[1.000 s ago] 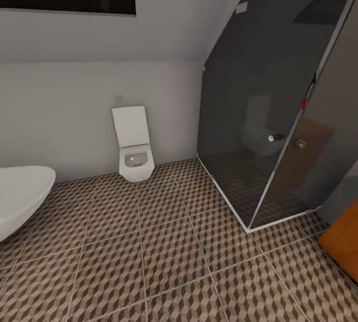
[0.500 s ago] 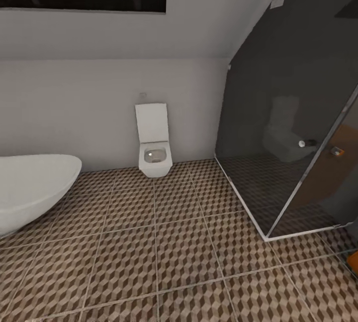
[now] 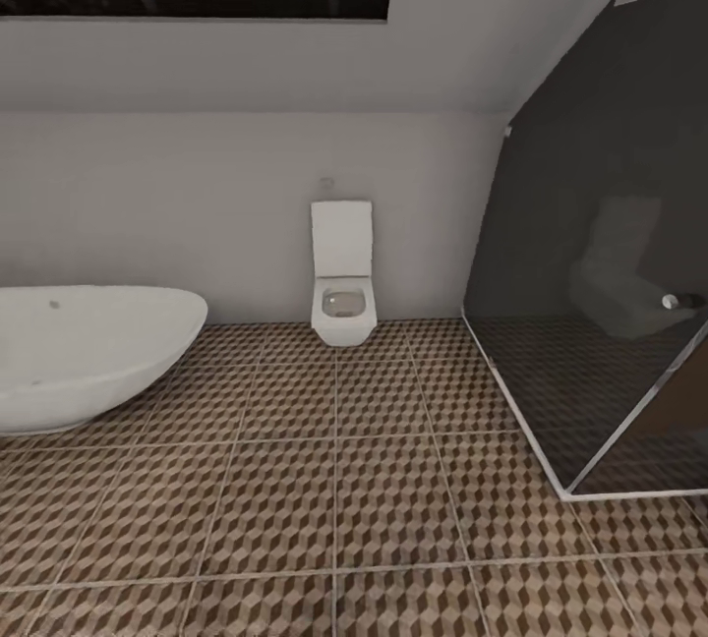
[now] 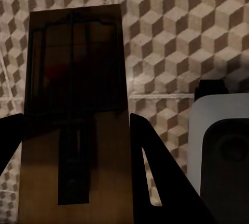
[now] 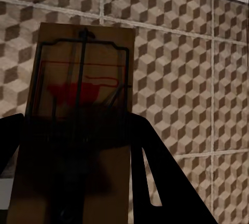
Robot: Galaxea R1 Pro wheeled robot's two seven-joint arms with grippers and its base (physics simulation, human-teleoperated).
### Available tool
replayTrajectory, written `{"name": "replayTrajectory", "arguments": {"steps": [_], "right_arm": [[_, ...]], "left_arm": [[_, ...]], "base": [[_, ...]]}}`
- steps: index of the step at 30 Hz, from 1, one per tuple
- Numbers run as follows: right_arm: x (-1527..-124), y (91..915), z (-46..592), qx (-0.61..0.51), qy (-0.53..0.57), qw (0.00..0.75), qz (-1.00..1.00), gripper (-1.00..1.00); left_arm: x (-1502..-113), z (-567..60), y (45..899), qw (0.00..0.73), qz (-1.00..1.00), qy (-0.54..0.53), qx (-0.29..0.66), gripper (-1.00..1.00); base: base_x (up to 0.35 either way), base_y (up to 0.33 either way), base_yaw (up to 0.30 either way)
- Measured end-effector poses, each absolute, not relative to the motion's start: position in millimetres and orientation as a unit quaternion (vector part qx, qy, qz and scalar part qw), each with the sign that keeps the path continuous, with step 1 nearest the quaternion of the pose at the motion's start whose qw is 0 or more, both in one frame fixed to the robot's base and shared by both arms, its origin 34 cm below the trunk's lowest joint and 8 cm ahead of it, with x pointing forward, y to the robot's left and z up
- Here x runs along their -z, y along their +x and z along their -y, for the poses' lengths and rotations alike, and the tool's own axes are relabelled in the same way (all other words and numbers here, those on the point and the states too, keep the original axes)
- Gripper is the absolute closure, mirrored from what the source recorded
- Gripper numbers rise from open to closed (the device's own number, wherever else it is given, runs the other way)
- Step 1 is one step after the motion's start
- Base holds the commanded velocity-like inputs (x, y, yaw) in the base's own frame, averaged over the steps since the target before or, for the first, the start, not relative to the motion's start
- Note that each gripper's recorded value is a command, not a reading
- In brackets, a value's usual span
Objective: Take the four mousetraps from the cabinet in the bathroom and place them on the bathroom floor. Make sure all four end up on the same floor surface, and ensure that at least two of them are either under or directly next to the same bathroom sink.
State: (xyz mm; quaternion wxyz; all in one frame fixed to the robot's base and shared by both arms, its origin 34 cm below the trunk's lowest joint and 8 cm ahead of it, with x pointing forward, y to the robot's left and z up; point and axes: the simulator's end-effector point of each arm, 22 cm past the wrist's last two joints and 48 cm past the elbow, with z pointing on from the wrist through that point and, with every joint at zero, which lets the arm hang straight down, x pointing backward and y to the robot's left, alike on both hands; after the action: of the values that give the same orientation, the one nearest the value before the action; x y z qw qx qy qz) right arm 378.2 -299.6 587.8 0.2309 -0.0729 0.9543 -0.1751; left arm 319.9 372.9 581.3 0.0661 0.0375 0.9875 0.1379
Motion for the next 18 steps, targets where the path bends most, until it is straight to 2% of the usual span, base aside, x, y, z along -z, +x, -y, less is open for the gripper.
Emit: {"name": "replayTrajectory", "arguments": {"steps": [14,18], "right_arm": [[-610,391,347,0.245,-0.005,0.277,-0.929,1.00],[-612,393,348,0.250,-0.004,0.282,-0.926,1.00]], "left_arm": [[-580,-372,317,0.062,-0.988,0.038,-0.137,1.00],[-580,-372,316,0.062,-0.988,0.038,-0.136,1.00]], "base": [[0.000,0.000,0.274],[0.000,0.000,0.123]]}}
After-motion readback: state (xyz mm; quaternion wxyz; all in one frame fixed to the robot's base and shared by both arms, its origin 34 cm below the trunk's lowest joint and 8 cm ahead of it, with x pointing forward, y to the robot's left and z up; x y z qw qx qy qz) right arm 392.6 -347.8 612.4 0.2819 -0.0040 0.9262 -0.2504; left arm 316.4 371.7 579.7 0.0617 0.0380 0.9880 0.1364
